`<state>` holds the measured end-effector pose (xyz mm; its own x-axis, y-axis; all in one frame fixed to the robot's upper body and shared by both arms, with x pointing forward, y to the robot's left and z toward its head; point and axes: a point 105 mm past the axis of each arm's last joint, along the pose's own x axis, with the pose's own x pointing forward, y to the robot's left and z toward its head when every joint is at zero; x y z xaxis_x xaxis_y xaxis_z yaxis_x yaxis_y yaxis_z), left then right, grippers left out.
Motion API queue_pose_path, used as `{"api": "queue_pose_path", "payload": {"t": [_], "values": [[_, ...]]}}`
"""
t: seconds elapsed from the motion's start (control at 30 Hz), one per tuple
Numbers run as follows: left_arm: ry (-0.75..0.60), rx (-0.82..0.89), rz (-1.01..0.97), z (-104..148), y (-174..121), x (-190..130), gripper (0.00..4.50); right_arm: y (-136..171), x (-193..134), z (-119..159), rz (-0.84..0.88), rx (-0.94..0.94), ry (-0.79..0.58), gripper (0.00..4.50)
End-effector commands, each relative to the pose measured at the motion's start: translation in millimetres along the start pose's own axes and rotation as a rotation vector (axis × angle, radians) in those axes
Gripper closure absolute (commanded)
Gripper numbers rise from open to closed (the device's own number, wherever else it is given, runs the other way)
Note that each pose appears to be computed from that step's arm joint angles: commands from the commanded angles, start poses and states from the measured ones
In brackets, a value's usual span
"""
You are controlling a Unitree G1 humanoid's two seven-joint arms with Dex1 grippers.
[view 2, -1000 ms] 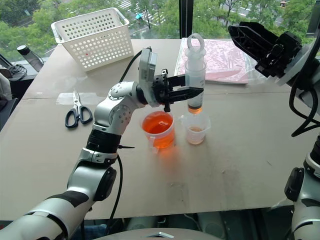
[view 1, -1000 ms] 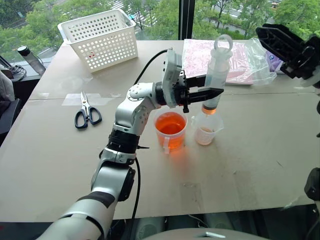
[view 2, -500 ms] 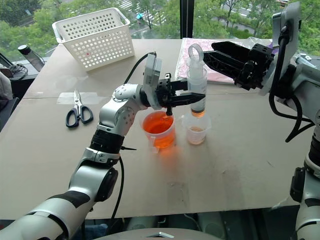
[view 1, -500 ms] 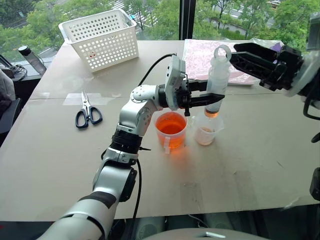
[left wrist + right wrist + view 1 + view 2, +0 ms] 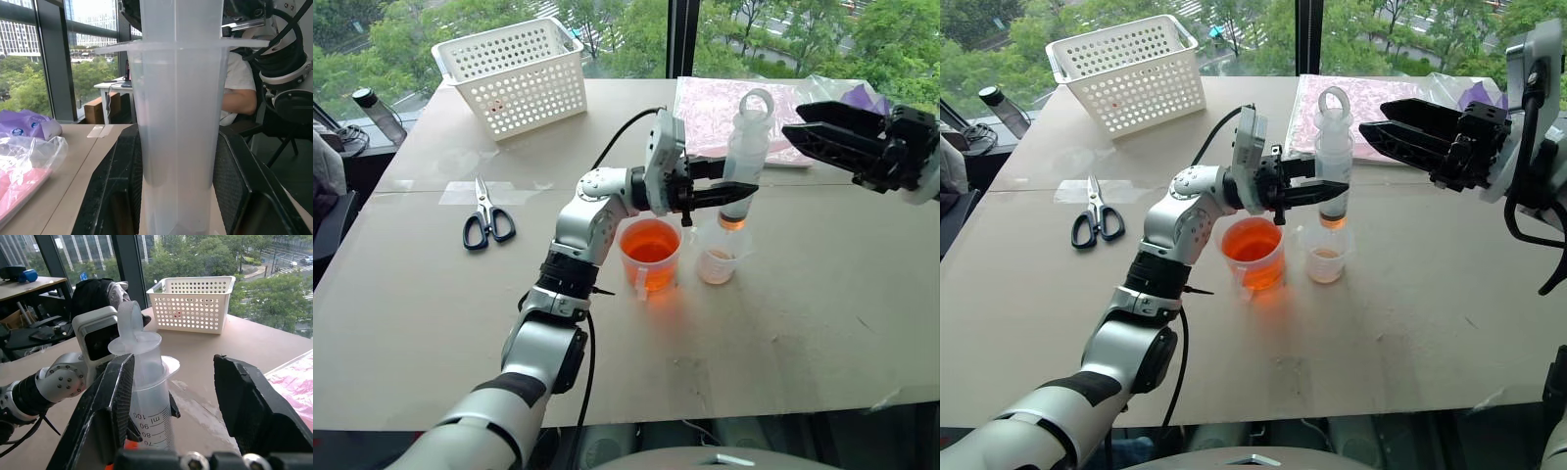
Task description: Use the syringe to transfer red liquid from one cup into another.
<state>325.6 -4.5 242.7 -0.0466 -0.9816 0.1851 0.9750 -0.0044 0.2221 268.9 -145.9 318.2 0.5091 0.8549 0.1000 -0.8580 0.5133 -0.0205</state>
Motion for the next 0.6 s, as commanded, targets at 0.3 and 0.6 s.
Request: {"api": "queue_pose_path", "payload": {"t": [0.3, 0.6], "values": [[-0.006, 0.045, -0.040, 6, -1, 10, 3.12, 14, 25, 16, -0.007, -0.027, -0.084, 1.77], [-0.010, 0.053, -0.043, 8, -1, 11, 3.12, 12, 25, 8, -0.024, -0.022, -0.035, 4.42]]}}
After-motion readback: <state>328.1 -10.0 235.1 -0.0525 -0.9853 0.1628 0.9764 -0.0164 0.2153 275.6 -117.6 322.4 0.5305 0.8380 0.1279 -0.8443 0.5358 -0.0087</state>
